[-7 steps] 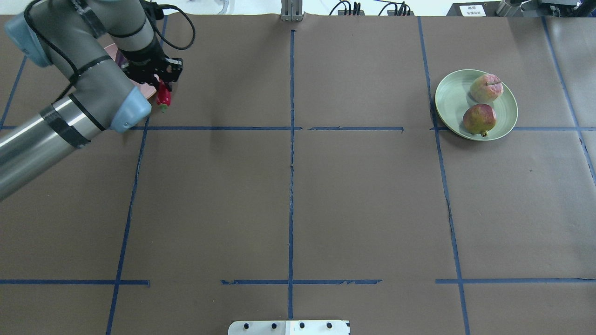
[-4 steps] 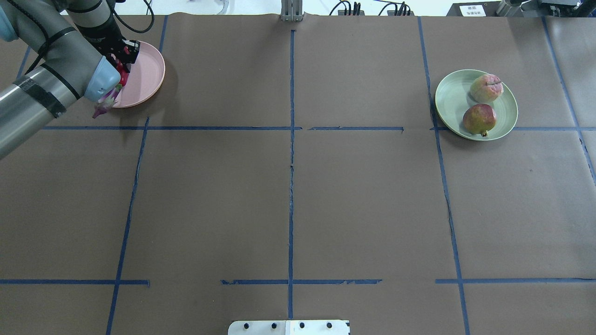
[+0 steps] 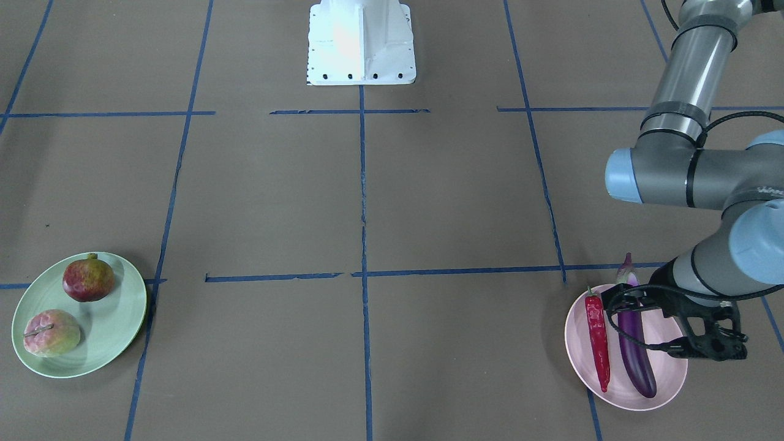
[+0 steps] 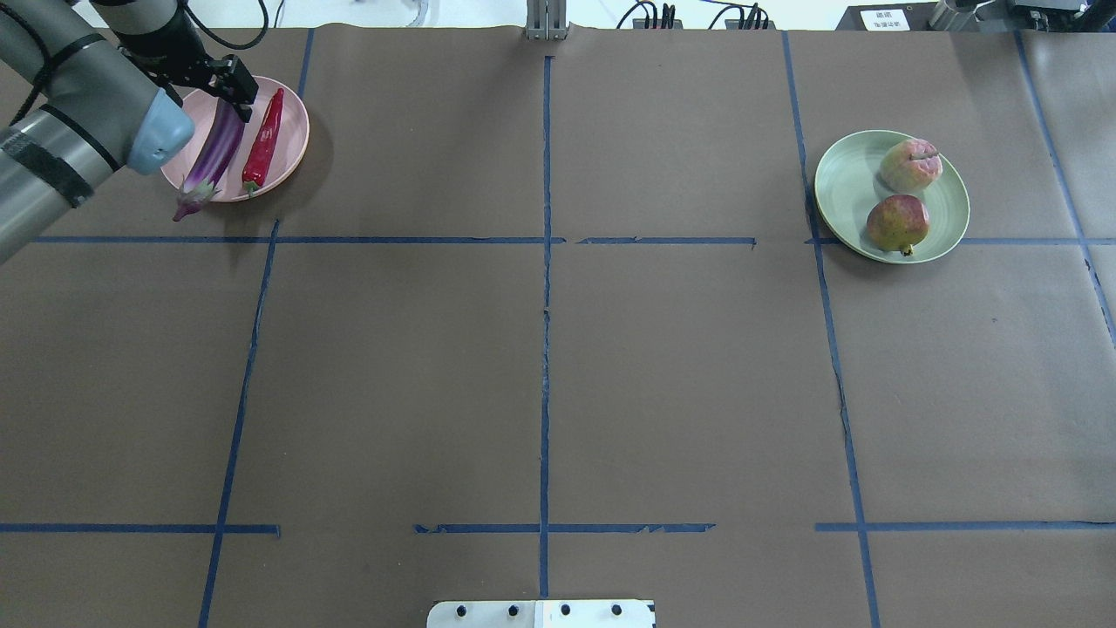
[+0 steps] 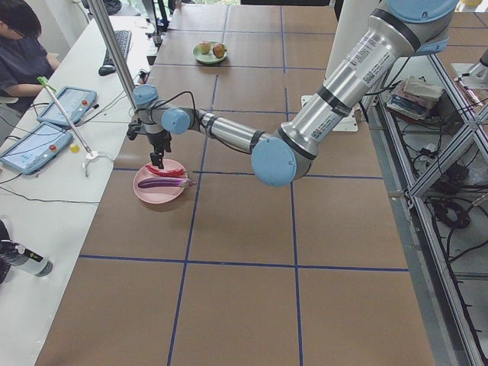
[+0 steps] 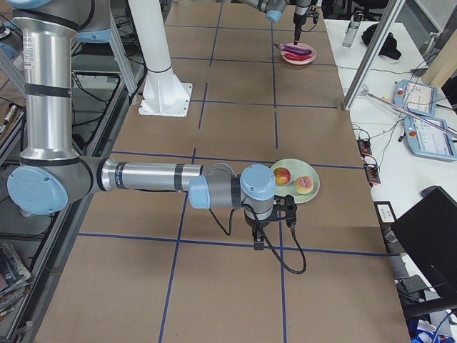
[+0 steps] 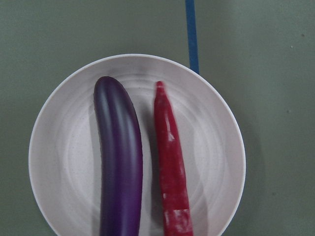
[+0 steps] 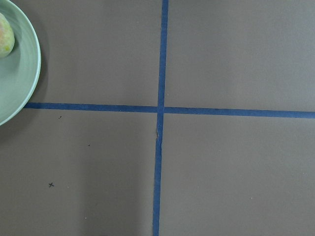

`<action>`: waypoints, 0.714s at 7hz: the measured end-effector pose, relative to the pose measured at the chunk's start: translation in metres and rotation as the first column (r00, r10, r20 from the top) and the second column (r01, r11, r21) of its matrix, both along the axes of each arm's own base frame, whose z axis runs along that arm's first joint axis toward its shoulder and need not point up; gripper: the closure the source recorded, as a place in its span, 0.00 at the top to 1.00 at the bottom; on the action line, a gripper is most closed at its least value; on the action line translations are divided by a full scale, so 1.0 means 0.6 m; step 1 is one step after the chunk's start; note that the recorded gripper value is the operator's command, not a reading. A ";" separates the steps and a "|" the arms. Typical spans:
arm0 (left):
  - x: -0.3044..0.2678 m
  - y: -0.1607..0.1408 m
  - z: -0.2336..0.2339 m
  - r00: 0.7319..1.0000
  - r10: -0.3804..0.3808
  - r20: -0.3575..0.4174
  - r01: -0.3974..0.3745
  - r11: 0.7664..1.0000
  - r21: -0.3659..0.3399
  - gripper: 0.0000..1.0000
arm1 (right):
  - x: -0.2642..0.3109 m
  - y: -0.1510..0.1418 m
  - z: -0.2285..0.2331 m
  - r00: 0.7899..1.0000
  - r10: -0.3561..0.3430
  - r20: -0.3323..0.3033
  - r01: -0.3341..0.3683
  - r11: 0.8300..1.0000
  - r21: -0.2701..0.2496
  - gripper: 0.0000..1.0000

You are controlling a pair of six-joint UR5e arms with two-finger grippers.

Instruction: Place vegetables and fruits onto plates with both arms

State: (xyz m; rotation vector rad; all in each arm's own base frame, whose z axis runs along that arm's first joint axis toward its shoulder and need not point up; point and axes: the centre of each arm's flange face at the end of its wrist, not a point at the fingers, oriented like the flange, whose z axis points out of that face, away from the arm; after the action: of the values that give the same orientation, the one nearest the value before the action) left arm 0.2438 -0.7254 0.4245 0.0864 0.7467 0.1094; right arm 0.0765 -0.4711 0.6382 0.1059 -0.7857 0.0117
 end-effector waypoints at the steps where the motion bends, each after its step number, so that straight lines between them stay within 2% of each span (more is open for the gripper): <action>1: -0.082 0.011 0.046 1.000 0.024 -0.001 -0.024 0.999 0.037 1.00 | 0.000 0.000 0.000 1.000 0.000 -0.001 0.000 1.000 -0.001 1.00; 3: -0.273 0.053 0.168 0.995 0.095 0.013 -0.096 0.991 0.098 1.00 | 0.000 0.000 0.001 1.000 0.000 0.000 0.000 1.000 -0.001 1.00; 5: -0.446 0.114 0.268 0.991 0.131 -0.004 -0.130 0.986 0.101 1.00 | 0.000 0.000 0.001 1.000 -0.001 0.000 0.001 1.000 0.000 1.00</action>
State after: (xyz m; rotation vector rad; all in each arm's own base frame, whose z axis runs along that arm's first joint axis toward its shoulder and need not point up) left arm -0.0240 -0.6570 0.5854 0.1345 0.7572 0.2716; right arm 0.0764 -0.4711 0.6386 0.1054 -0.7854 0.0113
